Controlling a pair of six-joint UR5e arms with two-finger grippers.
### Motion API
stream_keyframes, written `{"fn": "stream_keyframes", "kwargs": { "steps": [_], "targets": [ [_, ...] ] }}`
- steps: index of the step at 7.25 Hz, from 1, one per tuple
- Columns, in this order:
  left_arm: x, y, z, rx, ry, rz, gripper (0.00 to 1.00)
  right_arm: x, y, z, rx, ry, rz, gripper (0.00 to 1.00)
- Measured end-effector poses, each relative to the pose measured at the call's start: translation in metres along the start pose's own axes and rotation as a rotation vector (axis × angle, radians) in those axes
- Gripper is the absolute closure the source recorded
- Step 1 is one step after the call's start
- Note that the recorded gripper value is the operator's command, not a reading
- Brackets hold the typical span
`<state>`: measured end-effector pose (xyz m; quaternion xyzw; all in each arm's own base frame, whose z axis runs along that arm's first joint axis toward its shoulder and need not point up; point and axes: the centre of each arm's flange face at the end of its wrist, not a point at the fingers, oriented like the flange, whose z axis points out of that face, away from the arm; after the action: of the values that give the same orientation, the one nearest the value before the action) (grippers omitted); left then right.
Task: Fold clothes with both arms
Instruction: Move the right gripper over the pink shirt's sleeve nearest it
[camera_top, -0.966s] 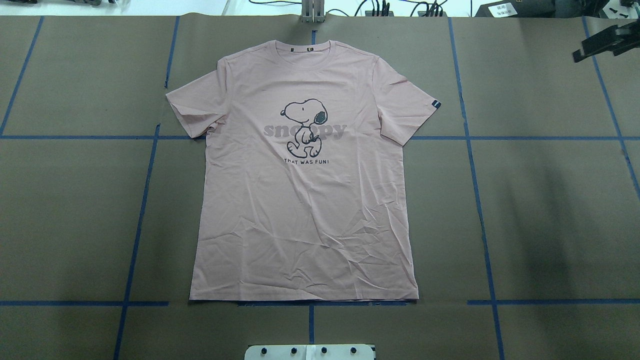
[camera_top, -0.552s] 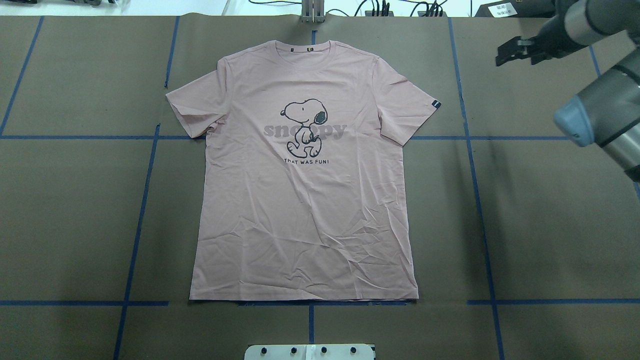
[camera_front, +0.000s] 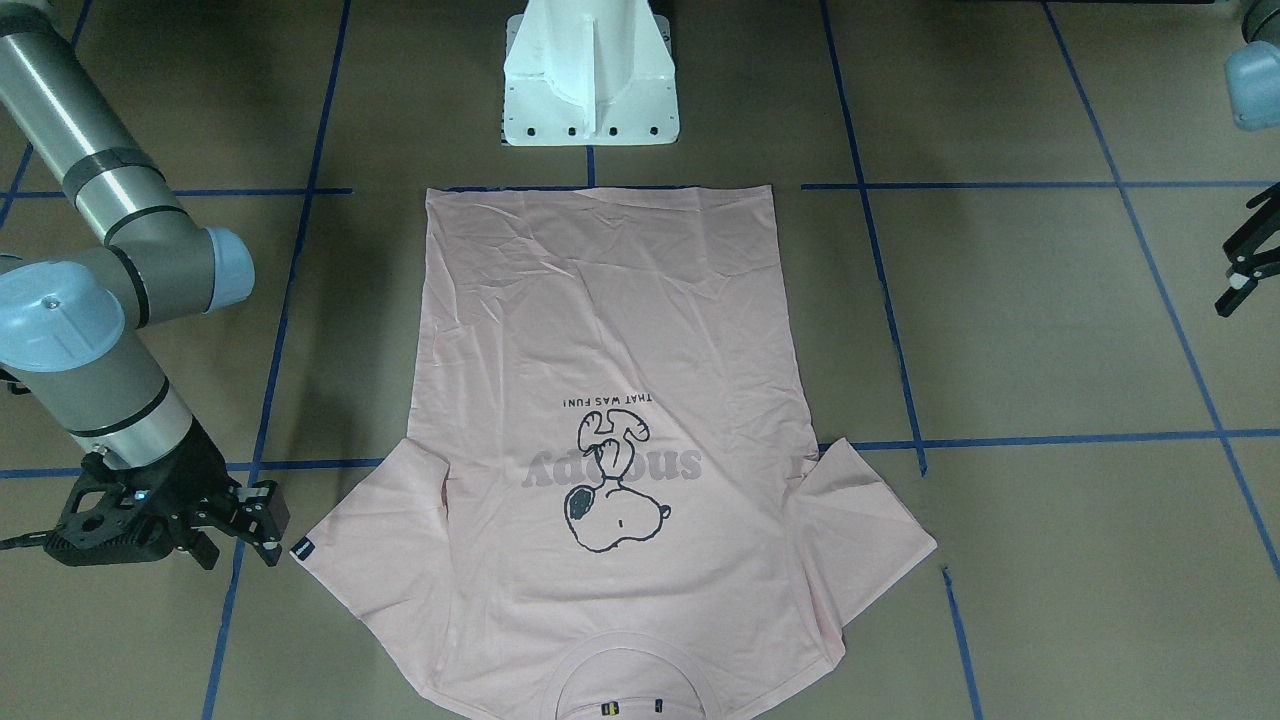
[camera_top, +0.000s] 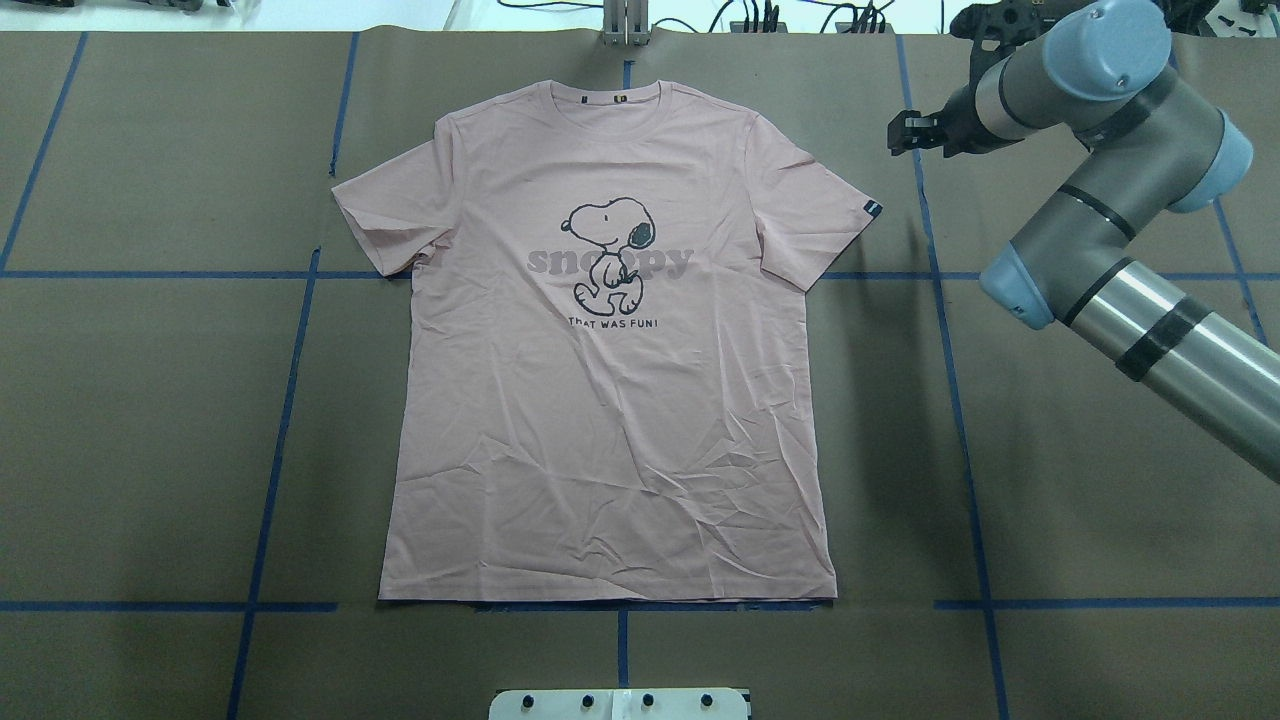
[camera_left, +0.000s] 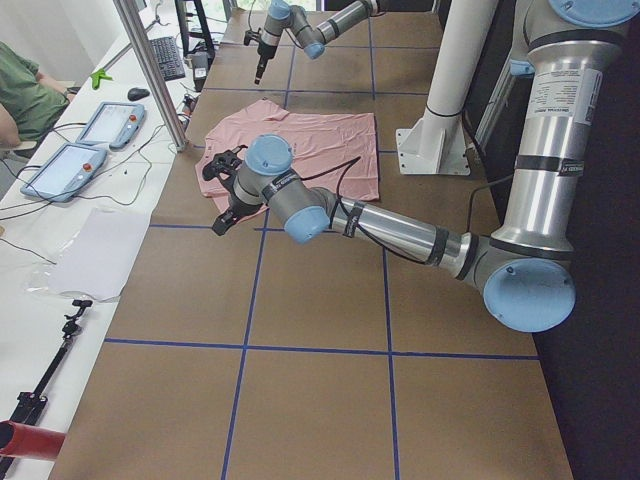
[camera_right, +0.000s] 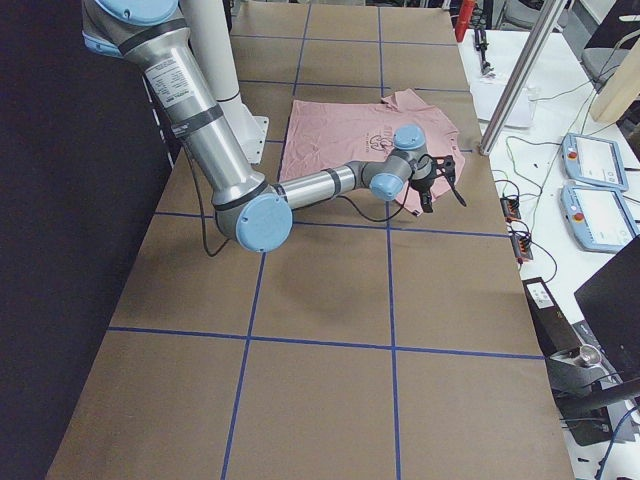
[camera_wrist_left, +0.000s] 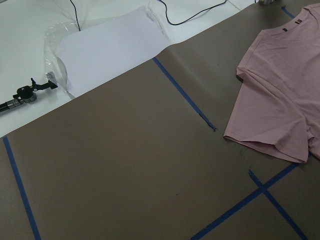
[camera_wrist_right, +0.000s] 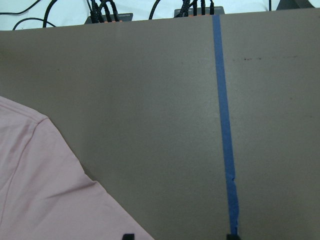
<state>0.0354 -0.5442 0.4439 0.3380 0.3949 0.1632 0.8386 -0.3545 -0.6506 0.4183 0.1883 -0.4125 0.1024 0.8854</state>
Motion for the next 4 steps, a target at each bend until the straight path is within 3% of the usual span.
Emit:
{"fn": "stream_keyframes", "kwargs": {
  "steps": [4],
  "targets": [
    [0.002,-0.003,-0.001,0.004,0.002,0.007,0.0,-0.015,0.033,0.033,0.042,0.034,0.035,0.45]
  ]
}}
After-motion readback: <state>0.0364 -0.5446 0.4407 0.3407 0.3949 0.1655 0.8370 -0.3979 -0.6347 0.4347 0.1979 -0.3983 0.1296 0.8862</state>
